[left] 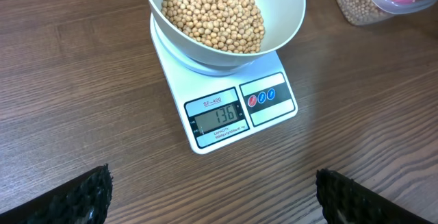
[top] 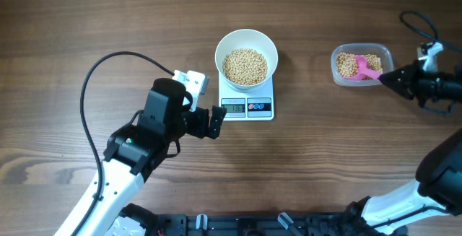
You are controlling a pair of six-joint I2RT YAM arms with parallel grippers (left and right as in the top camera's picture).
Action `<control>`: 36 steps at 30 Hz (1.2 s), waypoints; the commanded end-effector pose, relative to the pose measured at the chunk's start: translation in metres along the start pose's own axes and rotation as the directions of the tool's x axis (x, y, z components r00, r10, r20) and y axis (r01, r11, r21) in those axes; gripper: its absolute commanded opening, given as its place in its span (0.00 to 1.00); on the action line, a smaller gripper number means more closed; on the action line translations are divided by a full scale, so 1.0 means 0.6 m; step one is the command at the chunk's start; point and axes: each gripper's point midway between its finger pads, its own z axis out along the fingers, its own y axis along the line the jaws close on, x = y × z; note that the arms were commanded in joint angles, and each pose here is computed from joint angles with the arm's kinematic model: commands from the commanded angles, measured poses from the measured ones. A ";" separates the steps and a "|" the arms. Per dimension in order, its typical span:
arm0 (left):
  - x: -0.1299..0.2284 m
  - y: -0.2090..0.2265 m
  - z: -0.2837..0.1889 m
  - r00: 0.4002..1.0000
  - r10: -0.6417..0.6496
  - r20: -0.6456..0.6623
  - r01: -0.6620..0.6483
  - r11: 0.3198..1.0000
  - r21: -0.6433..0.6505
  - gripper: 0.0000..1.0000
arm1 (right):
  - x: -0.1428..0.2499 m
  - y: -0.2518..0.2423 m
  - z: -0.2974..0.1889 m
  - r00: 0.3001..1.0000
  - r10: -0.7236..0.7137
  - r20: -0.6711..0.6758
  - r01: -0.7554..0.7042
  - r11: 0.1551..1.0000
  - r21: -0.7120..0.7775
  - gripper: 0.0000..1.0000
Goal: Scoop item into bowl and weigh 150g on scale
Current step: 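Drag the pink scoop through the soybeans to fill it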
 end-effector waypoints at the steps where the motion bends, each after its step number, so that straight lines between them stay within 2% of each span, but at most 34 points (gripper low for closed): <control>1: -0.001 -0.003 -0.004 1.000 0.015 0.010 -0.015 1.000 0.007 1.00 | -0.007 0.007 -0.012 0.998 0.046 0.048 -0.038 0.987 -0.158 0.04; 6: -0.001 -0.003 -0.004 1.000 0.015 0.010 -0.015 1.000 0.007 1.00 | -0.020 0.010 -0.040 0.991 0.086 0.104 -0.059 0.969 -0.241 0.04; 17: -0.001 -0.003 -0.004 1.000 0.015 0.010 -0.015 1.000 0.007 1.00 | -0.021 0.031 -0.046 0.989 0.105 0.107 -0.067 0.948 -0.313 0.04; 22: -0.001 -0.003 -0.004 1.000 0.015 0.010 -0.015 1.000 0.007 1.00 | -0.019 0.025 -0.044 0.989 0.107 0.101 -0.073 0.953 -0.294 0.04; 26: -0.001 -0.003 -0.004 1.000 0.015 0.010 -0.015 1.000 0.007 1.00 | -0.007 -0.005 -0.035 0.991 0.112 0.071 -0.097 0.978 -0.184 0.04; 36: -0.001 -0.003 -0.004 1.000 0.015 0.010 -0.015 1.000 0.007 1.00 | -0.006 -0.005 -0.035 0.992 0.102 0.071 -0.088 0.979 -0.182 0.04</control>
